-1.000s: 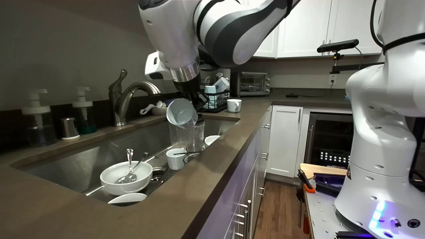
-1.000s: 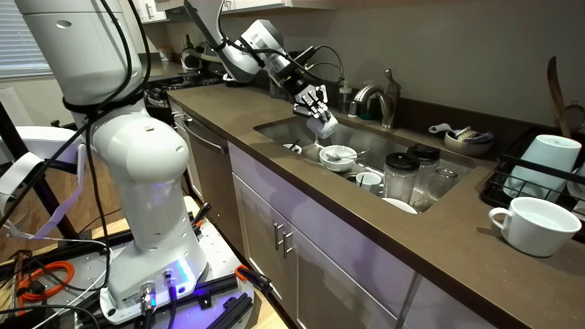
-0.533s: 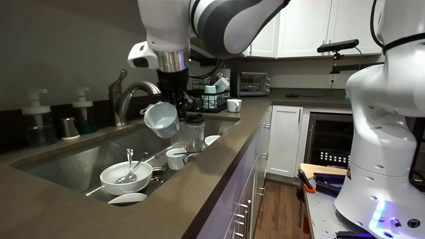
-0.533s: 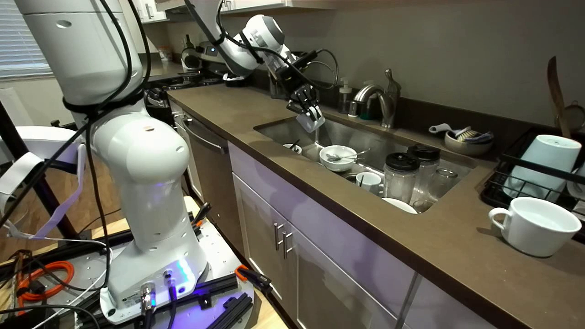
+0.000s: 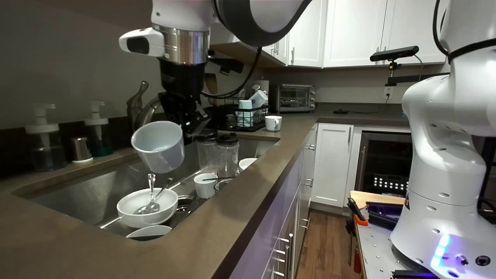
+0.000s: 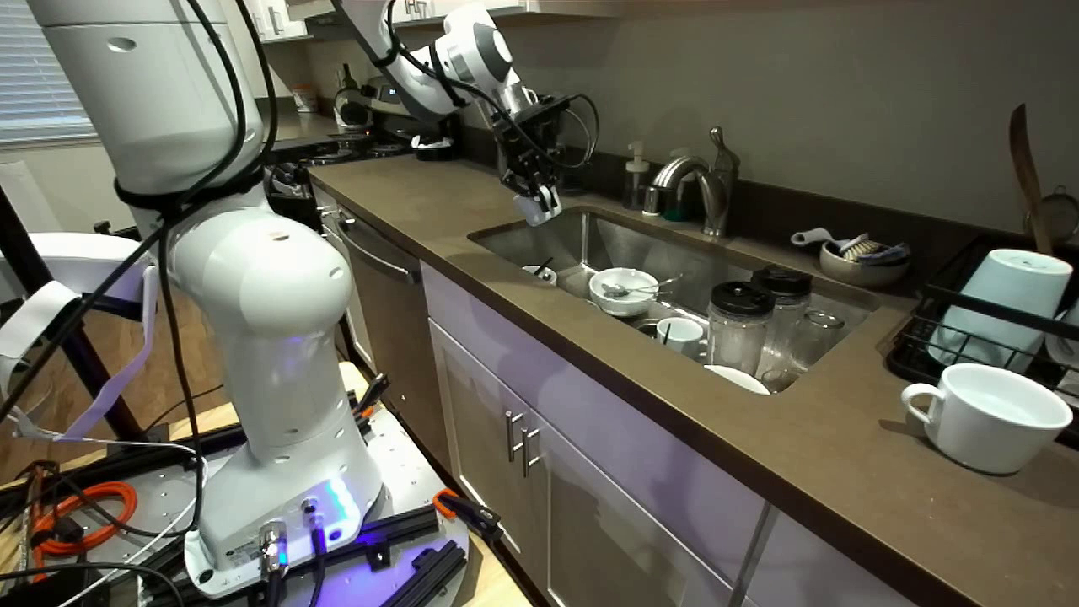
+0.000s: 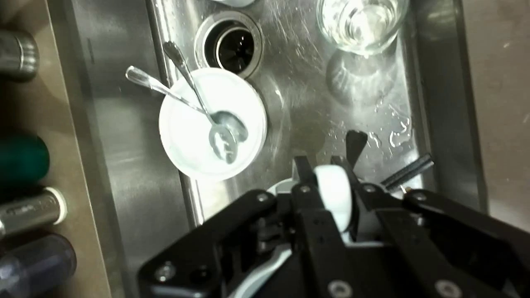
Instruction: Pour the water in the sink from the first cup and move the cup to the left
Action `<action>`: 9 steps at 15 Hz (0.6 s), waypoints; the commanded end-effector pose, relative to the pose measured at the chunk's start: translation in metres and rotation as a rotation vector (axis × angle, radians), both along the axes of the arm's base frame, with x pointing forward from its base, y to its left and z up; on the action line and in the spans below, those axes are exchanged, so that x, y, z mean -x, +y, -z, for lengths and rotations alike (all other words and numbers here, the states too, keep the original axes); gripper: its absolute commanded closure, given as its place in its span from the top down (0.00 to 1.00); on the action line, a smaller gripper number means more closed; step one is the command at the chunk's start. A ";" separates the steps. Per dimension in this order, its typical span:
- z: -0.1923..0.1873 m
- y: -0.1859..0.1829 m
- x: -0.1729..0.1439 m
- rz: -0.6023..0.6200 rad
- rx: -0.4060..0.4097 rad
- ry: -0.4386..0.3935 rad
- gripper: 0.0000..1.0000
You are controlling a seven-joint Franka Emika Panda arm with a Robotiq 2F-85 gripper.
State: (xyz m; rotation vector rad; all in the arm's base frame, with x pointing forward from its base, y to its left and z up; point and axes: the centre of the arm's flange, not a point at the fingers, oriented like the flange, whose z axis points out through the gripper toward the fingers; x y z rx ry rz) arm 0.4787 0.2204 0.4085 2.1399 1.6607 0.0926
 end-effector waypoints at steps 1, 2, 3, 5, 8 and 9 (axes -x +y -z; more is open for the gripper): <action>-0.011 0.027 0.001 -0.067 -0.090 0.005 0.04; -0.010 0.036 0.002 -0.074 -0.104 0.006 0.04; -0.010 0.044 0.003 -0.085 -0.121 0.012 0.04; -0.008 0.060 0.003 -0.101 -0.146 0.021 0.04; -0.003 0.084 0.002 -0.123 -0.173 0.035 0.04; 0.000 0.091 0.000 -0.129 -0.178 0.043 0.04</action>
